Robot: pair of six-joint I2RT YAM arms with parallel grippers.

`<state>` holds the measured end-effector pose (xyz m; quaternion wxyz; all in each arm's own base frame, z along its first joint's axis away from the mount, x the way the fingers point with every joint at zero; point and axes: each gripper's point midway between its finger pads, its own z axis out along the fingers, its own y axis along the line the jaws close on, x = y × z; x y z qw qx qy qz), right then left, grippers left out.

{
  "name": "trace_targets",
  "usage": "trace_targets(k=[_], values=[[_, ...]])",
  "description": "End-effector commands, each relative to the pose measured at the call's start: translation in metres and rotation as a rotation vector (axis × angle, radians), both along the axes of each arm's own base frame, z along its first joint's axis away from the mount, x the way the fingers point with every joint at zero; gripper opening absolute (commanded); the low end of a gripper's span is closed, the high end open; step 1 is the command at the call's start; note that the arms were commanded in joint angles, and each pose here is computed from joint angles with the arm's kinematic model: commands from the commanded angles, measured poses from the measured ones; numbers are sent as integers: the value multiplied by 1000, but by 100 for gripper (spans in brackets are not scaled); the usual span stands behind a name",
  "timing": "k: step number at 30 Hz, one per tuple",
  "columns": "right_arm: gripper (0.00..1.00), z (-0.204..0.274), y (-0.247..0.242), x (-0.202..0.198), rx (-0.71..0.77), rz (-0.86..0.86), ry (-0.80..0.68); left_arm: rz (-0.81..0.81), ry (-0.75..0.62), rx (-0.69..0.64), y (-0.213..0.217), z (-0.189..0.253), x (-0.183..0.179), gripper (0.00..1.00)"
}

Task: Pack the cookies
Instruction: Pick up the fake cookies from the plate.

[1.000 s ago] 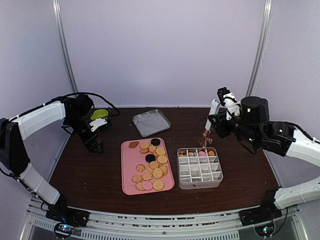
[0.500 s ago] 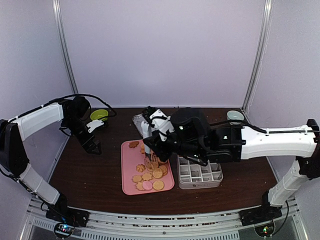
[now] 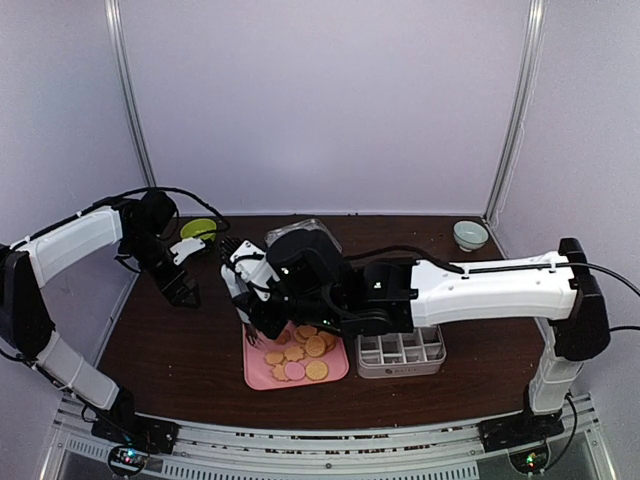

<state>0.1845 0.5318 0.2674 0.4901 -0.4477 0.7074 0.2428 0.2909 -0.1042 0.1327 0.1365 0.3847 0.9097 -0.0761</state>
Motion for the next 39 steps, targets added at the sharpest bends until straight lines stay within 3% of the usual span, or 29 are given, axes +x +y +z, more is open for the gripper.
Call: trace_targets(k=[1, 31, 34, 39], values=[[32, -2, 14, 3, -4, 22, -19, -8, -26, 7, 4, 3, 1, 98], [33, -75, 1, 21, -130, -68, -44, 4, -15, 24, 13, 5, -5, 98], [30, -74, -4, 23, -129, -81, -46, 3, -13, 18, 11, 5, -4, 98], [17, -64, -8, 26, -95, -94, -33, 5, -8, 8, 10, 5, -3, 98]])
